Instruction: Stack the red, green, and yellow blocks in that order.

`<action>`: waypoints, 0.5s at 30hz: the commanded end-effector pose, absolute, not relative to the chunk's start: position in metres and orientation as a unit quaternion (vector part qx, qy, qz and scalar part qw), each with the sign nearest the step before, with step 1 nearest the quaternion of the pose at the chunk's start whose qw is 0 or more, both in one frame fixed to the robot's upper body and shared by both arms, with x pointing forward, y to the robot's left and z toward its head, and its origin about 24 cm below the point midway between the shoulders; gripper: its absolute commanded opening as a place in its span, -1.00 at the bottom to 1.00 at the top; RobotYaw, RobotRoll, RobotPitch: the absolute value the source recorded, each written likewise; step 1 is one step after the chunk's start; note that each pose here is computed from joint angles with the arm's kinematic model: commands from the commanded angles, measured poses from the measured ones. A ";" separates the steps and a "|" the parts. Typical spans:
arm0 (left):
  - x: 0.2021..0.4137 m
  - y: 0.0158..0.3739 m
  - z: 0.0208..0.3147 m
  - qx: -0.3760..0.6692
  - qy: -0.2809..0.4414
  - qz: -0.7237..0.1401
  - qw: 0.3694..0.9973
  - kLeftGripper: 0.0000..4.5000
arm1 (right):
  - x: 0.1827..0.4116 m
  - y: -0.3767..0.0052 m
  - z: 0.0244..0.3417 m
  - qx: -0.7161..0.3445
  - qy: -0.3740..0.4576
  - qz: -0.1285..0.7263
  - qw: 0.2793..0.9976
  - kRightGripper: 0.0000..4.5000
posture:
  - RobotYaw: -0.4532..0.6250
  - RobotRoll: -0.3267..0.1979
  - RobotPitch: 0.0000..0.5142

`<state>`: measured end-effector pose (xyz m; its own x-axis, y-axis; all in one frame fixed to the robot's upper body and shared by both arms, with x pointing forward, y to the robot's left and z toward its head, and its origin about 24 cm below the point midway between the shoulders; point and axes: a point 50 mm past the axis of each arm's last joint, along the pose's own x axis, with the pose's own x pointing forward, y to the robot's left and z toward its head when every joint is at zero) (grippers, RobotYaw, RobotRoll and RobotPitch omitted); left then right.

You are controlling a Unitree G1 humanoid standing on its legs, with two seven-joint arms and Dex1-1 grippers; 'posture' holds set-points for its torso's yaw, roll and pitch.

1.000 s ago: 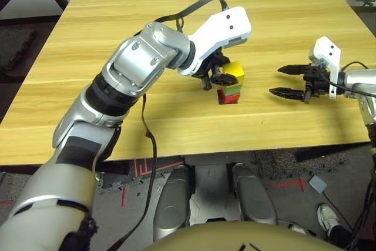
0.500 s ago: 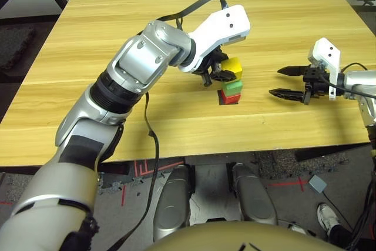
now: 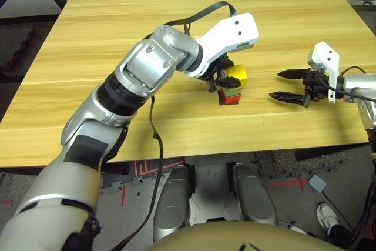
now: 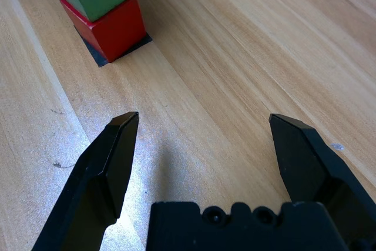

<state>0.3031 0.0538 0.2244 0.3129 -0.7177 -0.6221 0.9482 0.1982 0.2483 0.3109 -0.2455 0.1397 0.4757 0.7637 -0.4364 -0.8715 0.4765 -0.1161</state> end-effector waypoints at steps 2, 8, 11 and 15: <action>0.302 0.052 0.224 0.313 0.187 -0.555 0.747 -0.11 | 0.308 -0.247 0.139 -0.154 0.163 0.483 0.847 1.00 | 0.07 0.62 -0.28; 0.304 0.055 0.224 0.316 0.190 -0.550 0.749 -0.11 | 0.307 -0.247 0.138 -0.153 0.164 0.483 0.846 1.00 | 0.08 0.63 -0.28; 0.305 0.054 0.224 0.315 0.188 -0.549 0.751 -0.11 | 0.308 -0.246 0.138 -0.153 0.164 0.484 0.846 1.00 | 0.08 0.63 -0.27; 0.305 0.054 0.223 0.319 0.187 -0.547 0.751 0.04 | 0.308 -0.245 0.138 -0.151 0.164 0.485 0.845 1.00 | 0.09 0.63 -0.27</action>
<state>0.3042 0.0547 0.2253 0.3251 -0.7153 -0.6185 0.9435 0.2005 0.2640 0.3098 -0.2448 0.1388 0.4752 0.7630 -0.4382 -0.8709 0.4787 -0.1110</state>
